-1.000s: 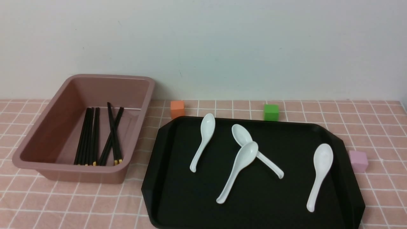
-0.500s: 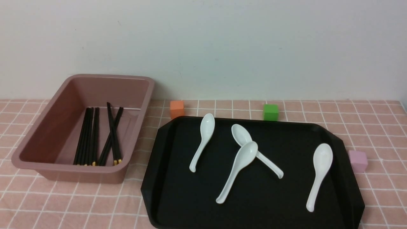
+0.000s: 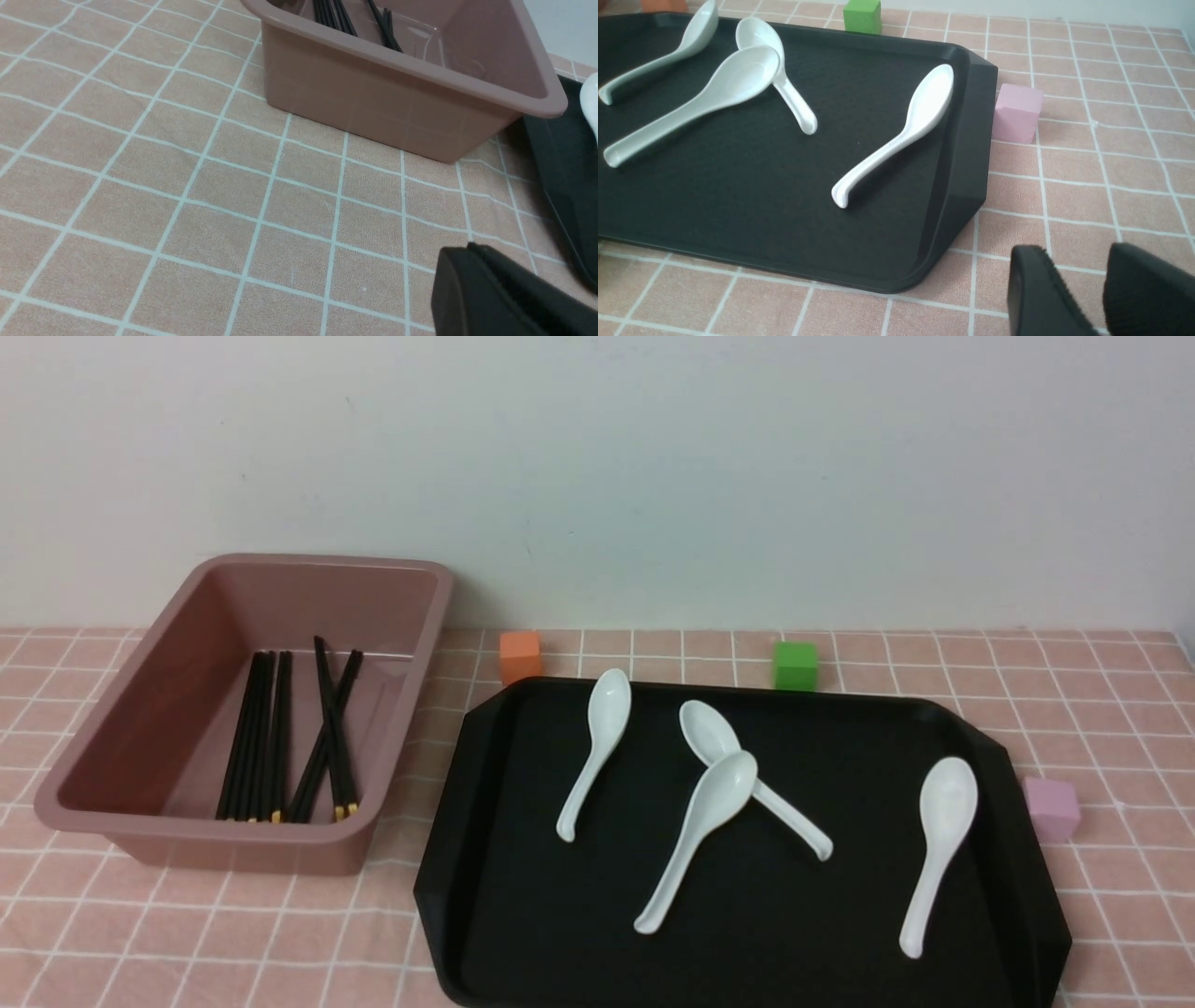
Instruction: On pink tablecloth take chopsticks from black tray and put them in box.
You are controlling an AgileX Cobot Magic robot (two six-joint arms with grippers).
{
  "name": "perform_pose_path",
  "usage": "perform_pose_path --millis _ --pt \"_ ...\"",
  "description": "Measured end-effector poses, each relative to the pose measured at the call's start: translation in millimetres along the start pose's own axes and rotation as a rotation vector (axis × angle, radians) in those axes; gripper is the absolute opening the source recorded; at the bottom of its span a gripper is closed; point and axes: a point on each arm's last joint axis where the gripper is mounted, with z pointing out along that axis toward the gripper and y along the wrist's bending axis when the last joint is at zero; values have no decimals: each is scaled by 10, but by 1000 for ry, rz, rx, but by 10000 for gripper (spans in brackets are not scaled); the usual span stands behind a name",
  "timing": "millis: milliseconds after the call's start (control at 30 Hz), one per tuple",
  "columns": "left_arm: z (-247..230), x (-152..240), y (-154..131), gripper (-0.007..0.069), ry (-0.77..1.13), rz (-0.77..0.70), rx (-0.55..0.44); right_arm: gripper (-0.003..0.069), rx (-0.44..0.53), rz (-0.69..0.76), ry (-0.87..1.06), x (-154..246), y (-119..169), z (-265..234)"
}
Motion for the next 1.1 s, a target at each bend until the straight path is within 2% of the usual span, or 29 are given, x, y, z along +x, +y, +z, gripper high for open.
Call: perform_pose_path --millis 1100 --pt "0 0 0 -2 0 0 0 240 0 0 0 0 0 0"
